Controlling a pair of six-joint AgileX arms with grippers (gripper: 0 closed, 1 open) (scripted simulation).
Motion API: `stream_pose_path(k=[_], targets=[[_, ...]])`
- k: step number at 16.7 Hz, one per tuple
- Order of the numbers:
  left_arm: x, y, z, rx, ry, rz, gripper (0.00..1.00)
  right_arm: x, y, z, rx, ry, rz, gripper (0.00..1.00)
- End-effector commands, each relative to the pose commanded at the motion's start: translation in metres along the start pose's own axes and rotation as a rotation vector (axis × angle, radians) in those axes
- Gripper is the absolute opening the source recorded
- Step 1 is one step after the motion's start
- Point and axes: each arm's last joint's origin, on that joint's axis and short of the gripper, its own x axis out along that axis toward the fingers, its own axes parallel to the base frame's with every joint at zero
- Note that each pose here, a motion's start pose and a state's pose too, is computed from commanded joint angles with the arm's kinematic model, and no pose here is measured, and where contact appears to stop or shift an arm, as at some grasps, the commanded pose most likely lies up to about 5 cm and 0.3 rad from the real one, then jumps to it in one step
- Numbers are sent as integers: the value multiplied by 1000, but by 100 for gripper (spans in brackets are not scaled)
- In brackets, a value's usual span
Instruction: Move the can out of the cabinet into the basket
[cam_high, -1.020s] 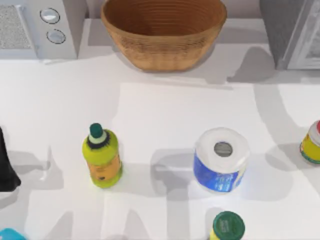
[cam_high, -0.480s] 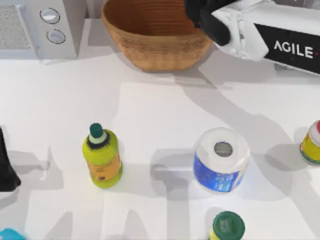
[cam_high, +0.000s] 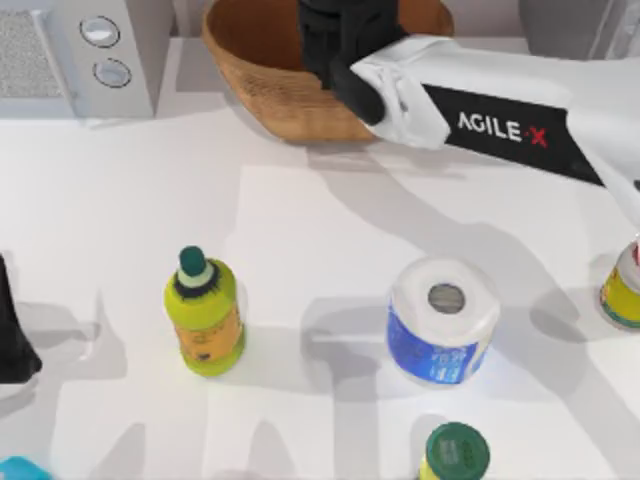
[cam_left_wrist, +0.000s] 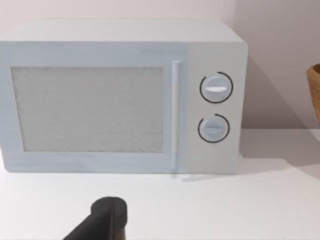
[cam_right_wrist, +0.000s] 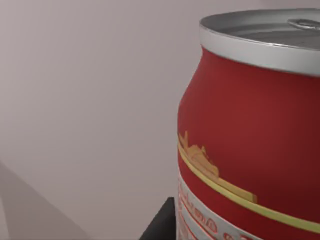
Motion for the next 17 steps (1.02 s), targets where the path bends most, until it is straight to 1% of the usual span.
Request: stream_pose_path(k=[4,10,14,17], targets=[[0,0,0,0,0,0,100,4,-2,-5,-4,8,-3,0],[0,0,0,0,0,0,100,22,0,-10,0,0,-1,0],[0,0,0,0,0,0,100,23,0,-10,0,0,0,0],[0,0,0,0,0,0,100,23,0,-10,0,0,0,23]])
